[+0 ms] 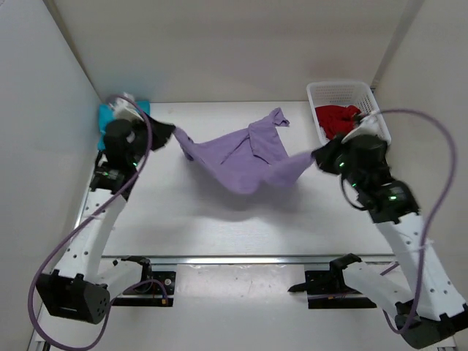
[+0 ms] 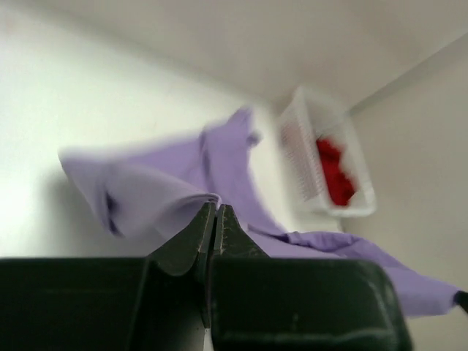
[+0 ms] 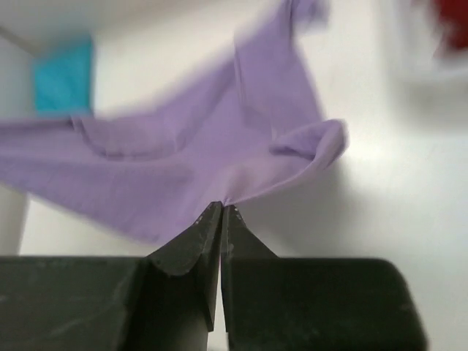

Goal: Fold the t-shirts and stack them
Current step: Flatten out the tshirt

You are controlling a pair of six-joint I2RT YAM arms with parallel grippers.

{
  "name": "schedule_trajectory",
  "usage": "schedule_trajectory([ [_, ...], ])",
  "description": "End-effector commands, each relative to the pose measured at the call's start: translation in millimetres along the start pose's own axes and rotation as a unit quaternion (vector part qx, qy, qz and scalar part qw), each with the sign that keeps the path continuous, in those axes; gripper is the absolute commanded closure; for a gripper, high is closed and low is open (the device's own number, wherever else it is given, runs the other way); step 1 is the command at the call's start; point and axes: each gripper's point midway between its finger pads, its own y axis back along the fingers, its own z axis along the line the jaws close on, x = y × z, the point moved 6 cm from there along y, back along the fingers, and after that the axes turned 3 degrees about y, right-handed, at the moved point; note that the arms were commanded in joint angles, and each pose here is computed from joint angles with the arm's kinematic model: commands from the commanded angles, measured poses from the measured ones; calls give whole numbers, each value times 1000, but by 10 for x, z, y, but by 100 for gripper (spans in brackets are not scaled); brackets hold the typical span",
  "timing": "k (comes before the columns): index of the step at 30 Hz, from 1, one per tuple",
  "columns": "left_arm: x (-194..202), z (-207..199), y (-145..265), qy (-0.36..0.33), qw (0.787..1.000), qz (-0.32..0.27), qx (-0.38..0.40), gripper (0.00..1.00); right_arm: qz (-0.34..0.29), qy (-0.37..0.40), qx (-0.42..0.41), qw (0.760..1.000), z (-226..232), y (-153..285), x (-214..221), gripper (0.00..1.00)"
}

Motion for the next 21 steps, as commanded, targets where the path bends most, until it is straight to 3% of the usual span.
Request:
schedule_trajectory([
  [1,-638,-356,414,-28,997,-46,62,100,-103,79,19,991,89,561,-814,100],
  [2,-897,-440,552,-31,995,-74,67,100,-138,83,11,987,208,714,-1105,100],
  [3,-1178,-462,689,-29,992,-112,58,100,-130,100,12,986,252,689,-1192,100],
  [4,-1249,-464,753,-25,992,-113,56,100,-166,106,-7,980,391,911,-1447,100],
  [6,-1668,-602,1018,-36,983,-172,50,100,-214,117,-28,969,622,1160,-1841,100],
  [7,-1763,-703,1116,-42,981,-181,53,100,-206,133,-42,968,754,1084,-1874,100],
  [10,-1883,-852,1243,-50,977,-199,57,100,-293,130,-46,946,1077,1438,-2166,100],
  [12,-1984,-875,1298,-54,974,-217,42,100,-314,183,-87,927,1458,1689,-2069,100],
  [13,-2041,-894,1332,-55,972,-226,34,100,-340,122,-20,932,1509,1742,-2080,100],
  [14,-2065,-915,1345,-58,972,-227,30,100,-338,258,-21,905,1625,1942,-1920,100],
  [15,-2075,-915,1336,-57,971,-229,29,100,-398,153,7,904,1365,2097,-2151,100],
  [16,-2046,-892,1308,-51,973,-222,33,100,-392,121,0,912,1435,2145,-2317,100],
  [17,-2013,-843,1270,-51,974,-219,32,100,-369,251,13,895,1749,1905,-2178,100],
  [18,-1992,-809,1215,-44,975,-213,35,100,-381,200,7,903,1665,1931,-2339,100],
  [19,-1940,-695,1128,-37,978,-203,23,100,-383,237,22,893,1722,1844,-2225,100],
  [20,-1875,-580,1023,-30,981,-191,15,100,-400,198,13,895,1652,1930,-2256,100],
  [21,-1834,-478,967,-23,982,-186,5,100,-398,214,25,892,1674,1767,-2140,100],
])
